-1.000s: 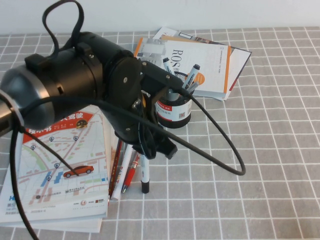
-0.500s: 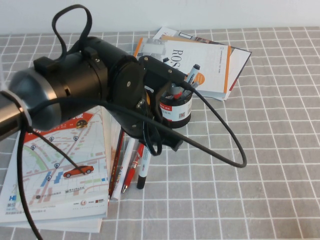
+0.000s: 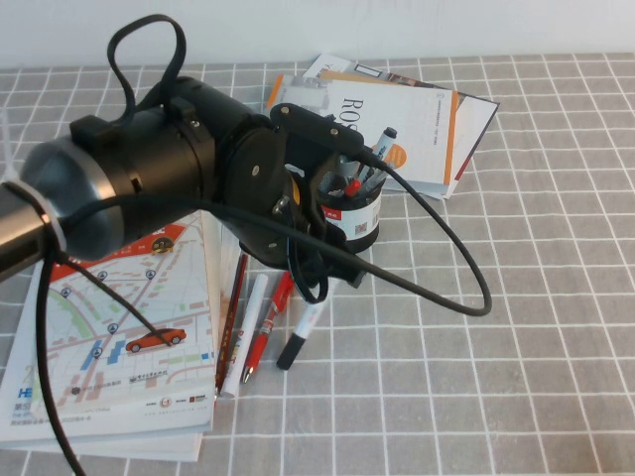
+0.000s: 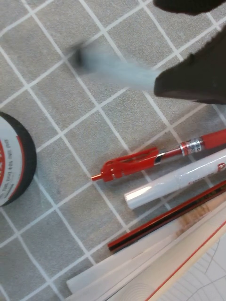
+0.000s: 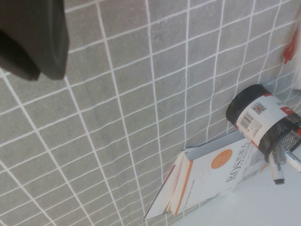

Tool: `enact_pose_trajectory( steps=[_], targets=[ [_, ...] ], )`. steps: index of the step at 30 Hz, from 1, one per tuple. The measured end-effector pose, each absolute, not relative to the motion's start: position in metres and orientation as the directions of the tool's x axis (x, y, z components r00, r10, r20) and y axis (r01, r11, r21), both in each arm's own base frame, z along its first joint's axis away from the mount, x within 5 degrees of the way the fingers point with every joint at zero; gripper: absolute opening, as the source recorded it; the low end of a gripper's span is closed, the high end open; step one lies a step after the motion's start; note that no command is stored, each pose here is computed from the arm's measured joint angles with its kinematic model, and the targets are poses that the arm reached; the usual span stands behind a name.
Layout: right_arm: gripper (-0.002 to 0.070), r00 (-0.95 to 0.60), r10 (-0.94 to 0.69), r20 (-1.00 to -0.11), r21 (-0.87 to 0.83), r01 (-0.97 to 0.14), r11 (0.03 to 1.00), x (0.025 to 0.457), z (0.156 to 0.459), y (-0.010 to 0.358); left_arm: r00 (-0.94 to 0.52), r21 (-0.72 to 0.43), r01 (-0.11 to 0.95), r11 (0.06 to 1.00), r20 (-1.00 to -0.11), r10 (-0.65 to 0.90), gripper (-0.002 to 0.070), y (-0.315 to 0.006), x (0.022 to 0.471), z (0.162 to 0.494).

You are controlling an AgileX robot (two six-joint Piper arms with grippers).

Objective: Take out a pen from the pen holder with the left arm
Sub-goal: 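Take a marker out of the pen holder and lay it on the table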

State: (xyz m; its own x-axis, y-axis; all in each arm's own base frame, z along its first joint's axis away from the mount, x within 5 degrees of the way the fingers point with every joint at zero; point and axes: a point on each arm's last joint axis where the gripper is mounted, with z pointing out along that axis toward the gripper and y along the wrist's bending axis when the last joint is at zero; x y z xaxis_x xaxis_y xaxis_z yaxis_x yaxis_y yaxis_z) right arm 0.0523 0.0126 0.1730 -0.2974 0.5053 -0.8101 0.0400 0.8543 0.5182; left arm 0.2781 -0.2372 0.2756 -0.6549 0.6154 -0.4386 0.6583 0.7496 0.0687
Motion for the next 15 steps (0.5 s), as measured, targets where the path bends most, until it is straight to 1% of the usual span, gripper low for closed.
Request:
enact_pose_trajectory(
  steps=[2, 5, 10, 15],
  targets=[
    [-0.0013, -0.297, 0.505, -0.810, 0.518, 0.040, 0.854, 0.052, 0.173, 0.013, -0.654, 0.070, 0.657, 0.750, -0.443, 0.614, 0.0279, -0.237, 0.279, 0.276],
    [-0.0013, -0.297, 0.505, -0.810, 0.518, 0.040, 0.854, 0.052, 0.173, 0.013, -0.656, 0.068, 0.655, 0.753, -0.443, 0.611, 0.0288, -0.238, 0.280, 0.274],
    [-0.0013, -0.297, 0.505, -0.810, 0.518, 0.040, 0.854, 0.052, 0.173, 0.013, -0.675, 0.064, 0.650, 0.757, -0.410, 0.614, 0.0290, -0.242, 0.284, 0.259],
    [-0.0013, -0.297, 0.505, -0.810, 0.518, 0.040, 0.854, 0.052, 0.173, 0.013, -0.674, 0.068, 0.659, 0.749, -0.389, 0.628, 0.0256, -0.244, 0.286, 0.251]
  ],
)
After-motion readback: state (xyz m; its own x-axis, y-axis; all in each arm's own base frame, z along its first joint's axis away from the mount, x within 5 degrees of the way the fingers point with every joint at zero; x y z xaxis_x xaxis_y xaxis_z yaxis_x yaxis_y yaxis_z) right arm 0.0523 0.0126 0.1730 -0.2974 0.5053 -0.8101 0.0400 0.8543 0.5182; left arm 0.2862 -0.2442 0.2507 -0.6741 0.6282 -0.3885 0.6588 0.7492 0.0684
